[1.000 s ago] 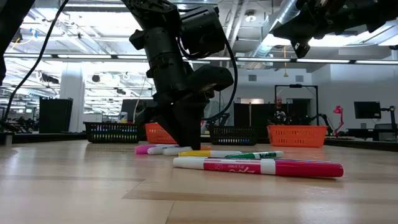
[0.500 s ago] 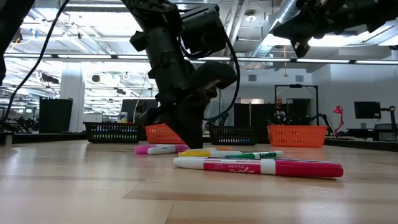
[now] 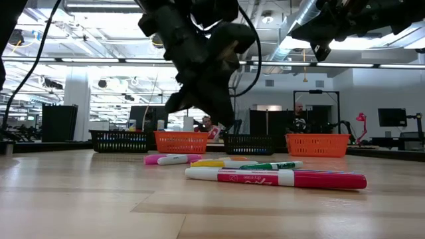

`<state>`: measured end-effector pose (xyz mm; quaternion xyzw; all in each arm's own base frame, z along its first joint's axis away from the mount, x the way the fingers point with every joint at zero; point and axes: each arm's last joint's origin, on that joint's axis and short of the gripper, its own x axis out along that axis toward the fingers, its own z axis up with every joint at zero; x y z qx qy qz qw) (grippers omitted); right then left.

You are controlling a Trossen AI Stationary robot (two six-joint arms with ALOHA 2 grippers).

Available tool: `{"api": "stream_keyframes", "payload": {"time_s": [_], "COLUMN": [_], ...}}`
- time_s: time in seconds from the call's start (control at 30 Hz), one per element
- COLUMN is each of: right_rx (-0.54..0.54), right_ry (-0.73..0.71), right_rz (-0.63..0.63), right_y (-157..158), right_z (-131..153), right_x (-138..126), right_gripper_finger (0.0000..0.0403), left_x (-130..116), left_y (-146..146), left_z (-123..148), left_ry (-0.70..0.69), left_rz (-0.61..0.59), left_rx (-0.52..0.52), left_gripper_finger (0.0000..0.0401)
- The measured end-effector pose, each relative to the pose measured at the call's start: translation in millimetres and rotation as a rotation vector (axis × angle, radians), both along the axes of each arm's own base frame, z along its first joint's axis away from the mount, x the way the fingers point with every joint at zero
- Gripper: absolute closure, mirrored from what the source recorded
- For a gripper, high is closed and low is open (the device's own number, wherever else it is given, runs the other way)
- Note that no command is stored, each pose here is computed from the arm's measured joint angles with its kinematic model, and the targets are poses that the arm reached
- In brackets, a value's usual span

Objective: Pick & Place Markers
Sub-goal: Put the orange mini highlighter into the right black bin

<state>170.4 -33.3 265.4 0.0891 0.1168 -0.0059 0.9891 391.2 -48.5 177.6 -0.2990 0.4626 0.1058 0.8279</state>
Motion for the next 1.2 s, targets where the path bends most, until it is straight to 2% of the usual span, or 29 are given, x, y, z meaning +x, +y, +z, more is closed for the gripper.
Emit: {"api": "stream_keyframes", "payload": {"time_s": [0.13,0.33,0.5,0.63,1.03,1.2], "right_rx": [0.0,0.0,-0.001,-0.003,-0.007,-0.008], "right_ry": [0.0,0.0,-0.004,-0.014,-0.03,-0.035], "right_rz": [0.0,0.0,0.0,0.0,0.0,0.0], "right_y": [0.0,0.0,0.0,-0.1,-0.2,-0.1], "right_z": [0.1,0.0,0.4,1.4,2.9,3.4], "right_x": [-0.1,0.0,0.0,0.2,0.6,0.7], "right_gripper_finger": [0.0402,0.0402,0.0402,0.0402,0.0402,0.0402], "left_x": [0.9,2.2,4.1,5.1,5.8,9.2], "left_y": [-6.9,-13.8,-19.5,-19.1,-17.4,-17.7], "left_z": [1.6,3.1,-8.9,-15.9,-21.1,-41.7], "left_ry": [-0.025,-0.058,-0.039,-0.017,-0.012,0.035], "left_rz": [-0.017,-0.022,-0.071,-0.085,-0.153,-0.172], "left_rx": [0.001,0.031,0.06,0.071,0.149,0.13], "left_gripper_finger": [0.0326,0.0232,0.0175,0.0166,0.0186,0.0179]}}
